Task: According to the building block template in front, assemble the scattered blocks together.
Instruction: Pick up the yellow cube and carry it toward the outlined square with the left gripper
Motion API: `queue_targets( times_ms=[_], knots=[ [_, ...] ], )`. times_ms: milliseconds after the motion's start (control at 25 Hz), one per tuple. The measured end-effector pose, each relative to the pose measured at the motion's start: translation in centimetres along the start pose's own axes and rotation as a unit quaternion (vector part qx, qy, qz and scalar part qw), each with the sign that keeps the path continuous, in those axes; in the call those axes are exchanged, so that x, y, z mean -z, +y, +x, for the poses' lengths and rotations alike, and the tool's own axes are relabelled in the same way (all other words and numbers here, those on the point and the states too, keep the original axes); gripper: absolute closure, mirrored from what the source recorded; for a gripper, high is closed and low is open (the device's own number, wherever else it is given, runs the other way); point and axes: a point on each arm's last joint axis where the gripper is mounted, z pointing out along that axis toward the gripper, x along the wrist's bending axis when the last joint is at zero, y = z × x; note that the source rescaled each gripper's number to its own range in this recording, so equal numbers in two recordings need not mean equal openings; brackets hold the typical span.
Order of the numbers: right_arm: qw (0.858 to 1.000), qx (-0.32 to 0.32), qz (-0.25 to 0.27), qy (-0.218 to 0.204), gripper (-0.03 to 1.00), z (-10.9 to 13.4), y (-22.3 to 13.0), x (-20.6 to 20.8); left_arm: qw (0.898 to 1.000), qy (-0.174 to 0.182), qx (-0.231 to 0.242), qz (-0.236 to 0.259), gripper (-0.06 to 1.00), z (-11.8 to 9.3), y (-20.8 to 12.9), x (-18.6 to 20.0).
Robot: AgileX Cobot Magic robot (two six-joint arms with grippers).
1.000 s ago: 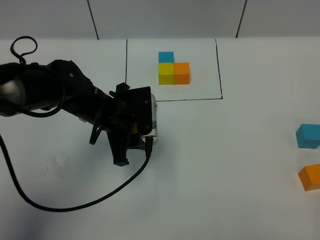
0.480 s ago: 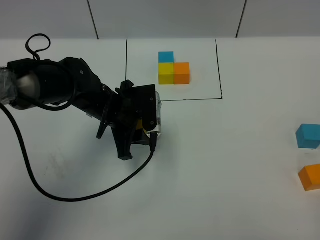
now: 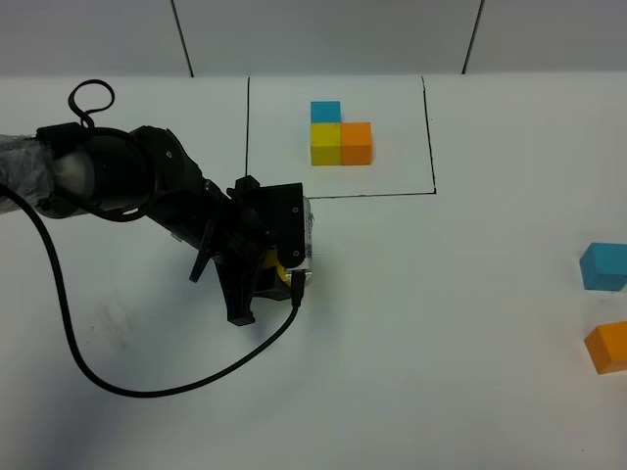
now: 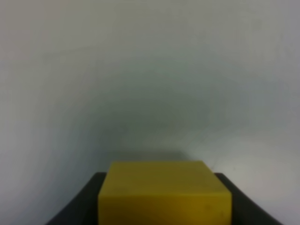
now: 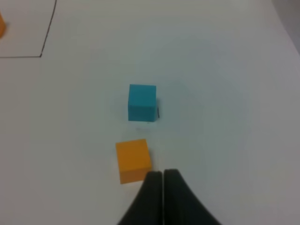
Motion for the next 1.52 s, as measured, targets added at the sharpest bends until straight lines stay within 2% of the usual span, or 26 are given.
queue_targets(
  times_ms=[440,840,1520],
  knots=[
    [1.000,0.000,0.000,0.000,0.97,0.0,0.0,0.0,1.000,0.005,0.010,0.007,0.44,0.4,-0.7,0.2],
    [1.000,0.000,0.000,0.000,0.97,0.0,0.0,0.0,1.000,0.003,0.018,0.019,0.44,0.6,-1.5,-1.4],
    [1.000,0.000,0.000,0.000,0.97,0.0,0.0,0.0,0.999,0.001,0.039,0.006,0.44,1.0,-1.3,-2.0]
  ],
)
